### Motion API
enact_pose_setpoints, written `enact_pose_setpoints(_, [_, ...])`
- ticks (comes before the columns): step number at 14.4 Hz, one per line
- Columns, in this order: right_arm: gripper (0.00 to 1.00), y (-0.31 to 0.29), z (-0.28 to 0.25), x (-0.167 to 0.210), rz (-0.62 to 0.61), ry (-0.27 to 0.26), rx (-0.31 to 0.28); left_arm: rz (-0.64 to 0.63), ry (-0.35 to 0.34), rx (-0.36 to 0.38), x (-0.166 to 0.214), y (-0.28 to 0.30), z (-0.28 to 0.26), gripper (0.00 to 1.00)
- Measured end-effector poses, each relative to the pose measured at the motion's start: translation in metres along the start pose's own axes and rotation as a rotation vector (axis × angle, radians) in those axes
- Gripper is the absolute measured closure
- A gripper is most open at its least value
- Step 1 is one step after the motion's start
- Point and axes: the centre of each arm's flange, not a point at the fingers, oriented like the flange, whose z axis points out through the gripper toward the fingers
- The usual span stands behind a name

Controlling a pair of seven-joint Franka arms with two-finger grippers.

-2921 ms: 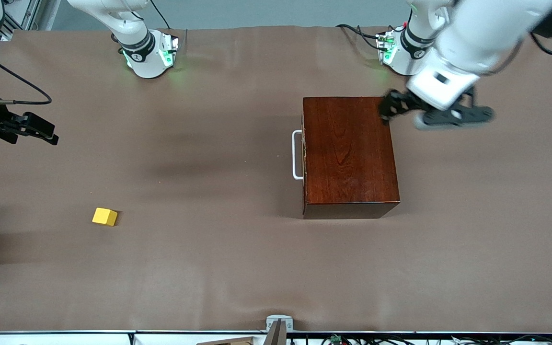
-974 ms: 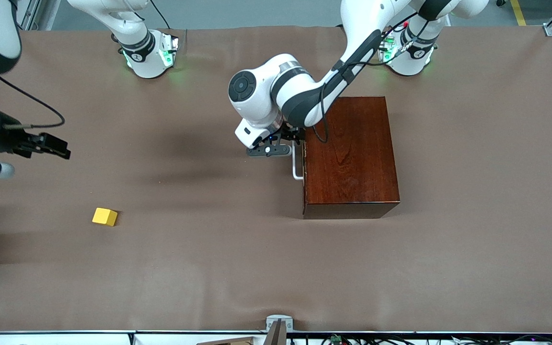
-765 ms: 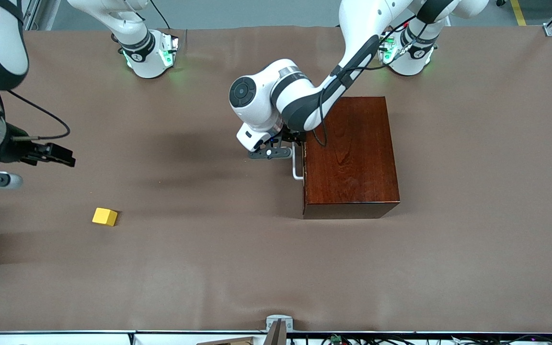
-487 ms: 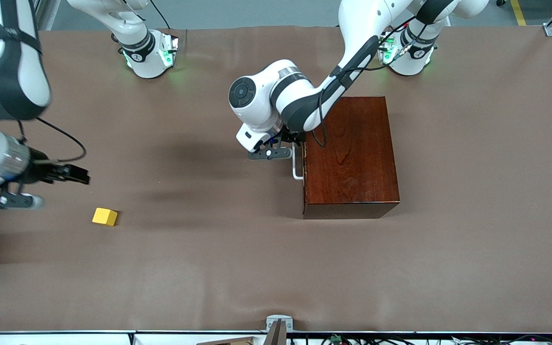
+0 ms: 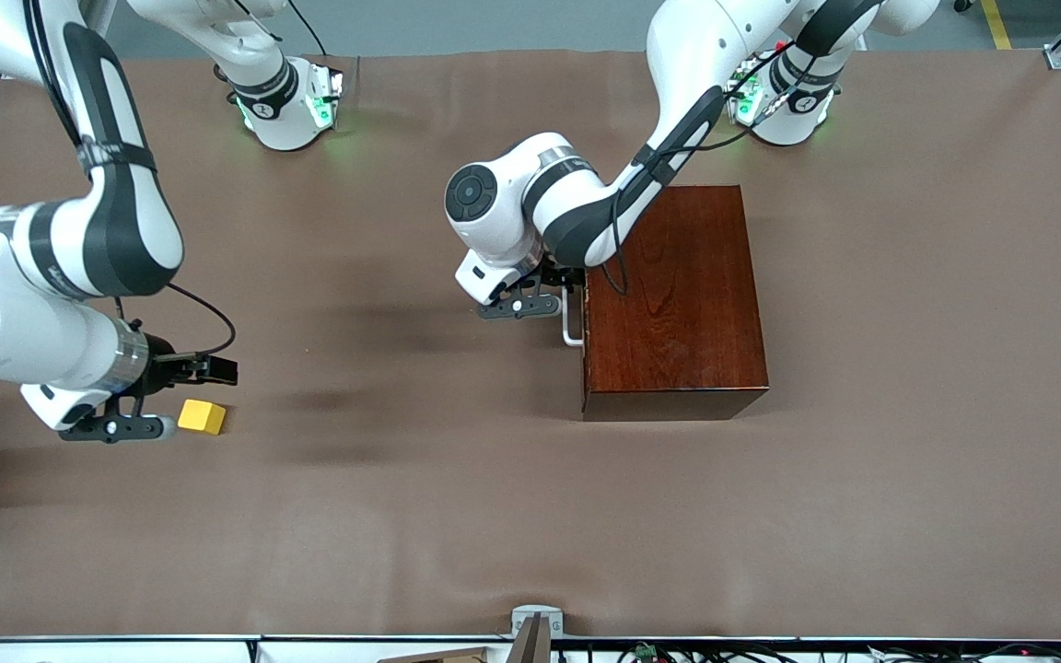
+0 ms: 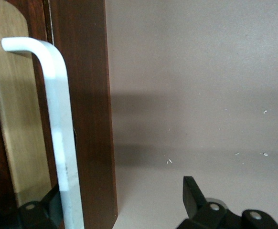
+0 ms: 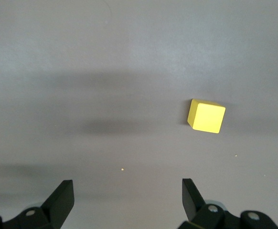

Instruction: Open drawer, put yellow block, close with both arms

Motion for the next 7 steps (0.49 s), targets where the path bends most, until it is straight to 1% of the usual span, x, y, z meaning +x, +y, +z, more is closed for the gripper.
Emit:
enact_pose_setpoints(1, [0.00, 0.005, 0.008, 0.003, 0.008, -0.010, -0.002, -0.001, 0.003, -0.004, 0.001, 0.000, -0.001, 0.00])
enact_pose_setpoints(3, [0.00, 0.020, 0.025, 0.010, 0.031, -0.007, -0.002, -0.004, 0.015, -0.022, 0.003, 0.002, -0.006, 0.00])
enact_pose_setpoints(7, [0.00, 0.059, 0.084, 0.016, 0.091, 0.050, 0.002, -0.034, 0.047, -0.074, 0.006, 0.007, -0.012, 0.00])
